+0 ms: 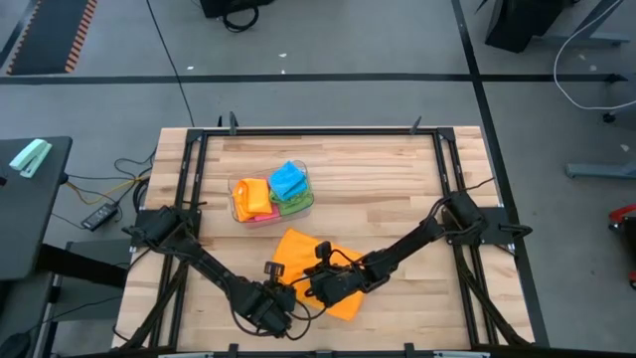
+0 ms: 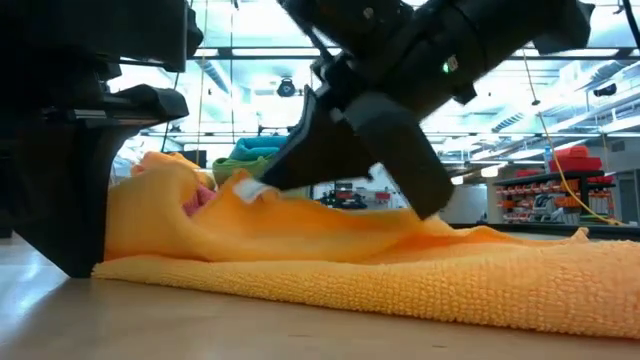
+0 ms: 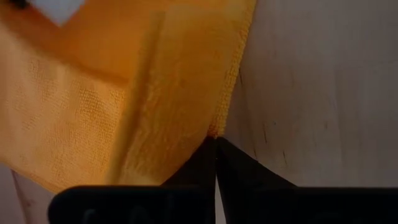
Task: Fold microfiber towels
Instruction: Fold the yellow microfiber towel
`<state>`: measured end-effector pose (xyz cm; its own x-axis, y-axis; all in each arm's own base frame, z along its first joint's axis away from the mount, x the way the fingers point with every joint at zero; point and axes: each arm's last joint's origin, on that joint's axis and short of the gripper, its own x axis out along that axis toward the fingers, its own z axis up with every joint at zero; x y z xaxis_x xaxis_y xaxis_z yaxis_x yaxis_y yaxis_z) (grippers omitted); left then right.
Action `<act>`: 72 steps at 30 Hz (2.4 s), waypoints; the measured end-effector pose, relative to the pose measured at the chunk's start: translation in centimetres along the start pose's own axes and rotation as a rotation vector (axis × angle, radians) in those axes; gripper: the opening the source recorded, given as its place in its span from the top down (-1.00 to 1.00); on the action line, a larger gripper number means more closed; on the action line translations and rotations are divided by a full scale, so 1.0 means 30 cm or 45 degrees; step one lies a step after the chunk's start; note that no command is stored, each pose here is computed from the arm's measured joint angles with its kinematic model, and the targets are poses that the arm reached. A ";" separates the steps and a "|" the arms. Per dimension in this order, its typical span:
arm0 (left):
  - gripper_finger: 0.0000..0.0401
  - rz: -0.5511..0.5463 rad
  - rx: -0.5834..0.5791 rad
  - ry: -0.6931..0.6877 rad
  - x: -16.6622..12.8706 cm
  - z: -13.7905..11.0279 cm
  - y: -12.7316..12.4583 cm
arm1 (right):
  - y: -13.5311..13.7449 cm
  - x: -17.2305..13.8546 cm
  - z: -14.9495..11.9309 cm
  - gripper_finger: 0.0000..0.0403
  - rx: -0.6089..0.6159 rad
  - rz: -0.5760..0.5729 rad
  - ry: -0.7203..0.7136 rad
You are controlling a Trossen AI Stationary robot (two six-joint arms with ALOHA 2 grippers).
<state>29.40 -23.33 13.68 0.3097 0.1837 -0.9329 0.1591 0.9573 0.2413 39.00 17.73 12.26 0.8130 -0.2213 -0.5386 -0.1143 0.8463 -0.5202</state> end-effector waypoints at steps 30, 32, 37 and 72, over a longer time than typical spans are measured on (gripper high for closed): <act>0.87 -0.003 0.027 0.033 -0.039 -0.024 -0.010 | -0.283 0.124 -0.052 1.00 -0.044 -0.027 0.040; 0.89 -0.002 0.026 0.030 -0.039 -0.024 -0.010 | -0.296 0.133 -0.058 1.00 -0.035 0.045 0.015; 0.92 -0.005 0.024 0.025 -0.039 -0.022 -0.010 | -0.328 0.149 -0.071 1.00 -0.009 0.120 -0.007; 0.92 -0.020 0.013 -0.012 -0.042 -0.013 -0.014 | -0.438 0.191 -0.105 0.45 0.150 0.116 -0.050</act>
<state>28.56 -23.87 14.66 0.3160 0.1666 -0.9340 0.1737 0.9577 0.2296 43.35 3.82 13.92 0.8243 -0.1238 -0.5524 -0.1227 0.9136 -0.3878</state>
